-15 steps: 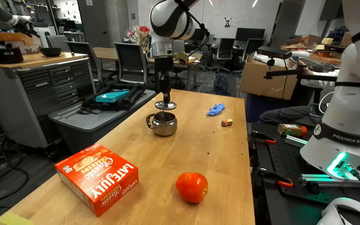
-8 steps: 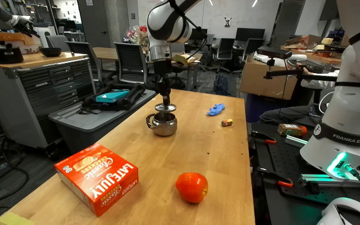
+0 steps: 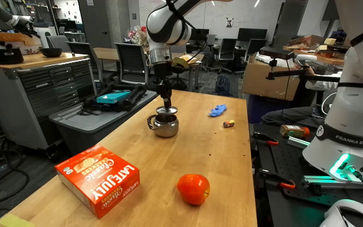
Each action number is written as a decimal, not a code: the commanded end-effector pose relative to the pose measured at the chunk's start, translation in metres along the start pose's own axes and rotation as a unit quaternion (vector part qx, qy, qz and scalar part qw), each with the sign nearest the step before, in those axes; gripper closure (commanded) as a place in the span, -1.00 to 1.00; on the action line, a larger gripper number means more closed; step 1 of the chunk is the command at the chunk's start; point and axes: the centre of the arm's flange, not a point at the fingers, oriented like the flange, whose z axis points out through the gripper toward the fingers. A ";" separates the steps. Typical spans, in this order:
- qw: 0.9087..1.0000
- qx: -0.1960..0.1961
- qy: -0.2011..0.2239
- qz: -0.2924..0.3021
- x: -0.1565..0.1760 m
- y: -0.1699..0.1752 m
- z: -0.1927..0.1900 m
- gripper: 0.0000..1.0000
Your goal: Put the lid on the silver pot
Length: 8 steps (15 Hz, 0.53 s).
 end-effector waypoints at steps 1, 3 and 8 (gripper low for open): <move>1.000 -0.006 -0.002 -0.011 0.004 0.001 -0.002 0.86; 1.000 -0.011 0.000 -0.016 0.003 0.001 0.001 0.86; 0.999 -0.022 0.010 -0.029 0.002 0.002 0.005 0.86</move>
